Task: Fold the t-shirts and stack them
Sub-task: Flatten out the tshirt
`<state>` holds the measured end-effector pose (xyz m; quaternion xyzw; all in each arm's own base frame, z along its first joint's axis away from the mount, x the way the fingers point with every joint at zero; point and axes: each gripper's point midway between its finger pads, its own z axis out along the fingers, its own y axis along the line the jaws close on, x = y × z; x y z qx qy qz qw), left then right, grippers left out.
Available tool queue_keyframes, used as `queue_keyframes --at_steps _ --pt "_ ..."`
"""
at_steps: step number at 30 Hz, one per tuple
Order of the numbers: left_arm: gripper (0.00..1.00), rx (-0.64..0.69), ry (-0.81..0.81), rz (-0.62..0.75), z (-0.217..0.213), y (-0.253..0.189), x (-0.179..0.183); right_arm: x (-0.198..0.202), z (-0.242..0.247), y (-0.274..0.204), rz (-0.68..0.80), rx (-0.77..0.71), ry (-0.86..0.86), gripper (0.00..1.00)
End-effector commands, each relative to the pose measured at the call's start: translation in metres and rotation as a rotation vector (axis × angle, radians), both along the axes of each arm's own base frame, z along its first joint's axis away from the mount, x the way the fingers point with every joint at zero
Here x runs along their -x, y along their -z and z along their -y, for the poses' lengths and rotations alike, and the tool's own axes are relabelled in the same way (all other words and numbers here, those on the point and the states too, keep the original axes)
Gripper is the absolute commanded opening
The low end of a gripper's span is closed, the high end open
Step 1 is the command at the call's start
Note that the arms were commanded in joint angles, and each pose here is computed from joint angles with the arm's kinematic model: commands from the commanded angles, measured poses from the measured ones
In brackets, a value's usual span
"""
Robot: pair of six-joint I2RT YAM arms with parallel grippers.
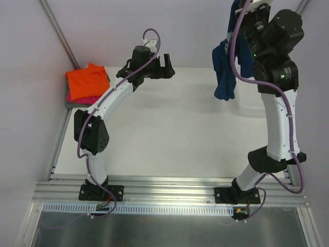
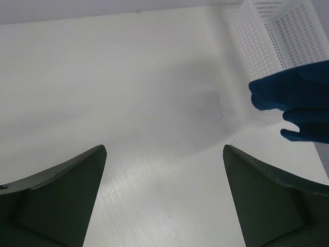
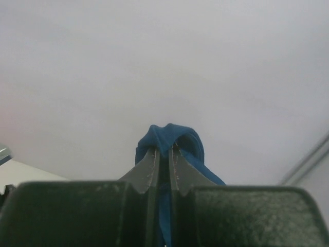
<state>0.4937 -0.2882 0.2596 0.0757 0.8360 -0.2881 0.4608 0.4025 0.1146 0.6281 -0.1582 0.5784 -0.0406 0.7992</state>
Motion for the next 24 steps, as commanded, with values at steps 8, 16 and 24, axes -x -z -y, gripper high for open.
queue_keyframes --at_steps 8,16,24 --pt "0.99 -0.011 -0.086 0.088 -0.023 -0.041 0.011 0.052 -0.087 -0.055 0.2 -0.027 -0.293 0.0" --pt "0.99 -0.044 -0.158 0.105 -0.038 -0.047 0.007 -0.006 -0.036 0.016 -0.016 0.005 -0.102 0.01" --pt "0.99 -0.052 -0.177 0.098 -0.051 -0.049 0.012 -0.038 0.014 0.248 -0.549 0.161 0.023 0.0"
